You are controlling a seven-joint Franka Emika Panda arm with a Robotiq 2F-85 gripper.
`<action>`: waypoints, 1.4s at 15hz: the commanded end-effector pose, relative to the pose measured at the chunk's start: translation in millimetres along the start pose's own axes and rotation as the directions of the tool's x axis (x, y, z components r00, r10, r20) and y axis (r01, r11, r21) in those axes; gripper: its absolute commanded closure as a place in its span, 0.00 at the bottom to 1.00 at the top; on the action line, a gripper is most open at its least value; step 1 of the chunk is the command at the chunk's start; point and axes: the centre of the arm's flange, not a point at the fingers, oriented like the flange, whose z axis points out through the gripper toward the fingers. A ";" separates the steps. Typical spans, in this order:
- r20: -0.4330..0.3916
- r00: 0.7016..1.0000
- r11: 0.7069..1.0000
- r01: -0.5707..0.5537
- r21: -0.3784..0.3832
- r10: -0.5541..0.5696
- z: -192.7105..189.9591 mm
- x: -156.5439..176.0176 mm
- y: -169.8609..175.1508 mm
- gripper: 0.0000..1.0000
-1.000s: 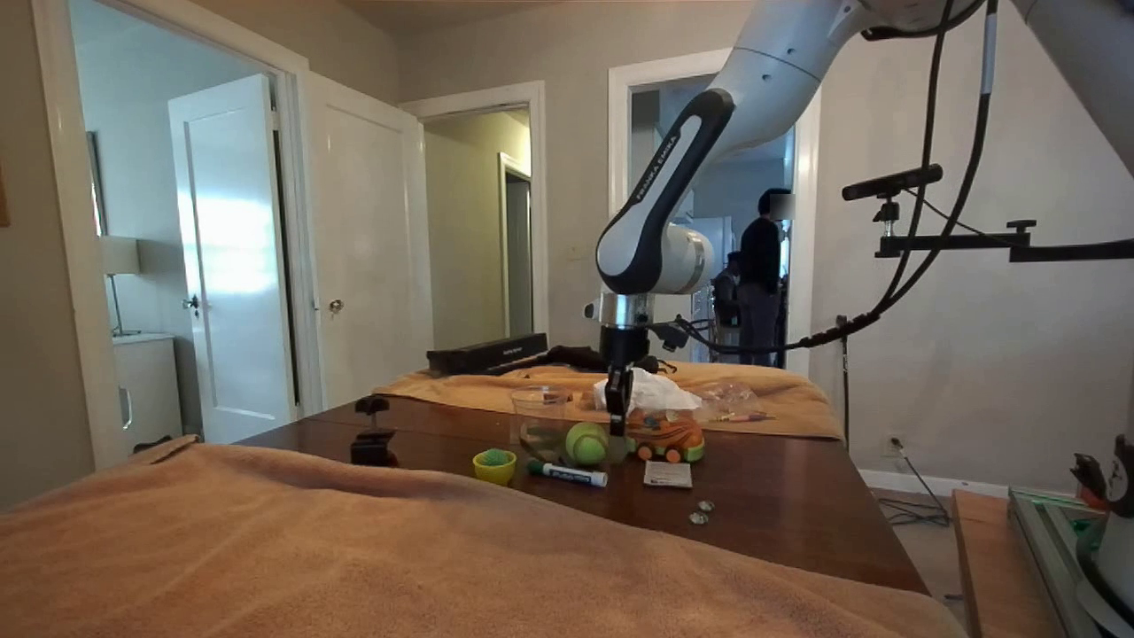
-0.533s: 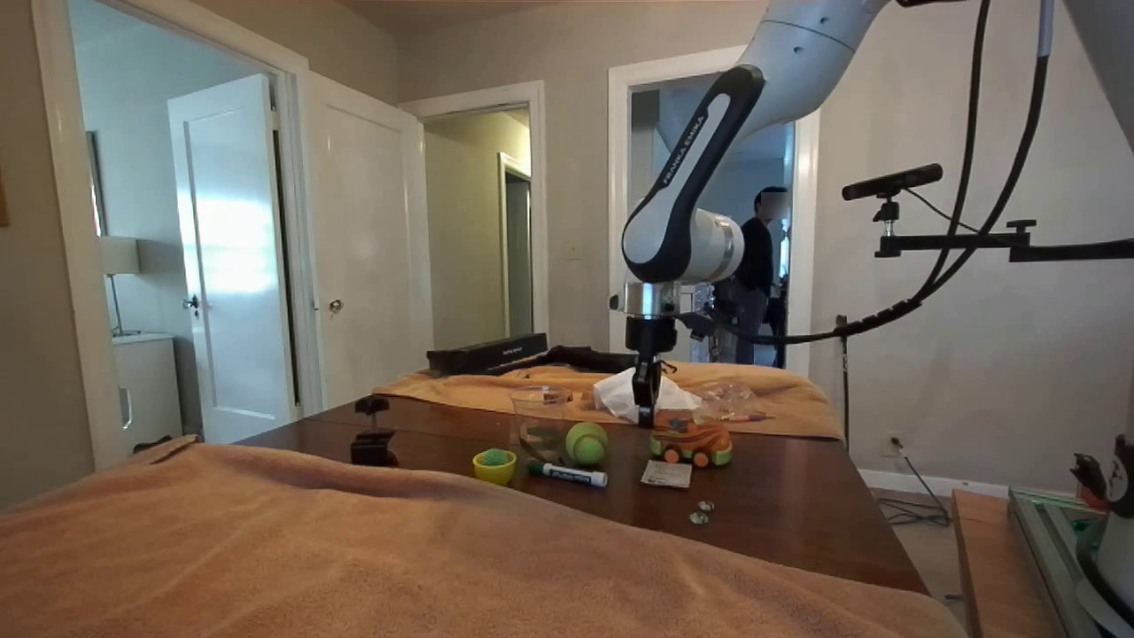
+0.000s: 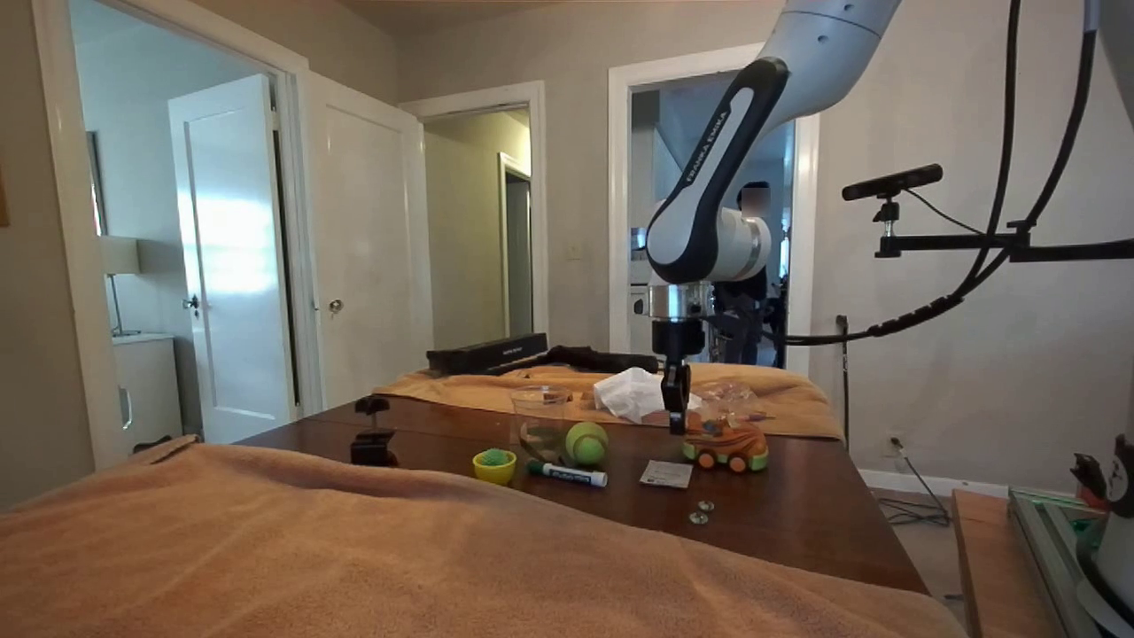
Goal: Push the car towards you
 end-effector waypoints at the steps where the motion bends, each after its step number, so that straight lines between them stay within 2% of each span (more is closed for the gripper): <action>1: 0.034 0.999 1.000 -0.008 -0.024 0.009 -19.1 -22.9 -9.6 1.00; 10: 0.166 0.986 1.000 -0.012 -0.025 0.016 -31.3 -52.6 -7.3 1.00; 17: 0.053 0.998 0.997 0.041 -0.066 -0.038 -70.7 -32.0 -20.9 1.00; 21: 0.058 0.997 0.995 0.050 -0.091 -0.045 -92.7 -18.0 -41.0 1.00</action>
